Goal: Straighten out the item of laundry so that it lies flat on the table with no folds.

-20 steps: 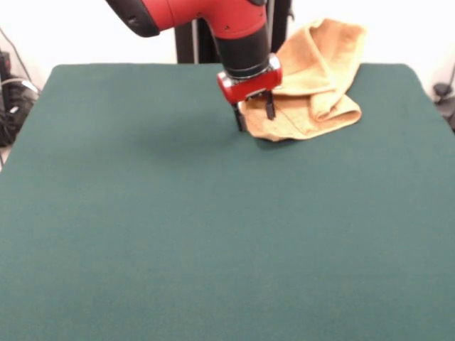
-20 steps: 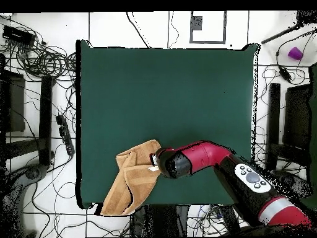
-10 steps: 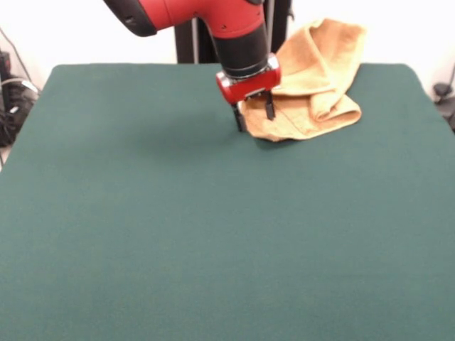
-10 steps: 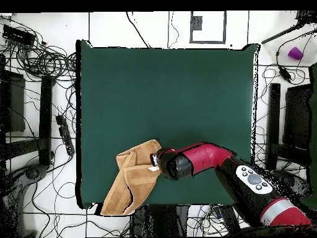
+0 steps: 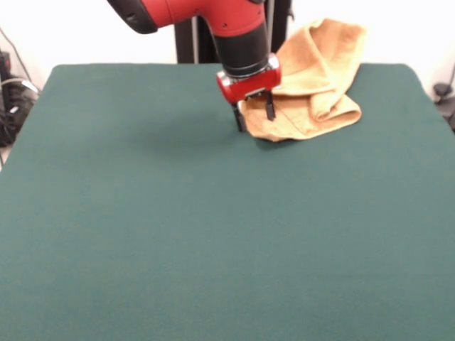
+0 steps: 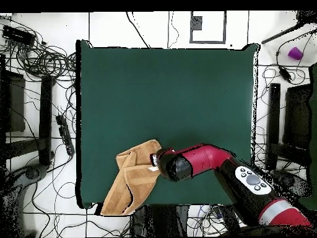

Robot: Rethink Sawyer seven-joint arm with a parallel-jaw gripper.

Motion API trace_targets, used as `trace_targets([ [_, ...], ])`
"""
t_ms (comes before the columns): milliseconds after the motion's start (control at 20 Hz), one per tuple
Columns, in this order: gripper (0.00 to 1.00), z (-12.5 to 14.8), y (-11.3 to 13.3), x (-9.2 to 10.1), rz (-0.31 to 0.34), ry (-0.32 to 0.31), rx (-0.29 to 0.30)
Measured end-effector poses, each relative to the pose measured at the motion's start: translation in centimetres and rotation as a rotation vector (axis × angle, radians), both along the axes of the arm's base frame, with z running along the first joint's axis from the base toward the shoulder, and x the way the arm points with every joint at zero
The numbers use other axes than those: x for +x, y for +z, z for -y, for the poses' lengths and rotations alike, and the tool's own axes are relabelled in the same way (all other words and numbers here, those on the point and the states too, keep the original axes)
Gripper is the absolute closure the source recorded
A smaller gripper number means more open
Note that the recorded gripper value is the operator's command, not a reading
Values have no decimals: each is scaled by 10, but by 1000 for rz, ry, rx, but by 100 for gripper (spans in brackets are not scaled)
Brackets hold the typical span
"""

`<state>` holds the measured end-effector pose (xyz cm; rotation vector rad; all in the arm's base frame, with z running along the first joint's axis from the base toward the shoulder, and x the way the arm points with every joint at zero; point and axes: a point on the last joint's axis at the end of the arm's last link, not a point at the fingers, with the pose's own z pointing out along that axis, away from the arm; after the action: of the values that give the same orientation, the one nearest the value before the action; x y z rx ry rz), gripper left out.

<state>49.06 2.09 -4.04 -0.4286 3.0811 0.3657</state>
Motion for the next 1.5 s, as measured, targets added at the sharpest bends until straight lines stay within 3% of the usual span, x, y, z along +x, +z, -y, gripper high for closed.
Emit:
trace_targets([
  [250,0,4,-1,0,11,-28,3],
  [300,100,5,-1,0,14,-35,2],
  [600,100,13,-3,-1,28,-73,3],
  [1200,100,10,-2,-1,31,-65,-11],
  [1500,100,11,-5,5,-13,-106,-8],
])
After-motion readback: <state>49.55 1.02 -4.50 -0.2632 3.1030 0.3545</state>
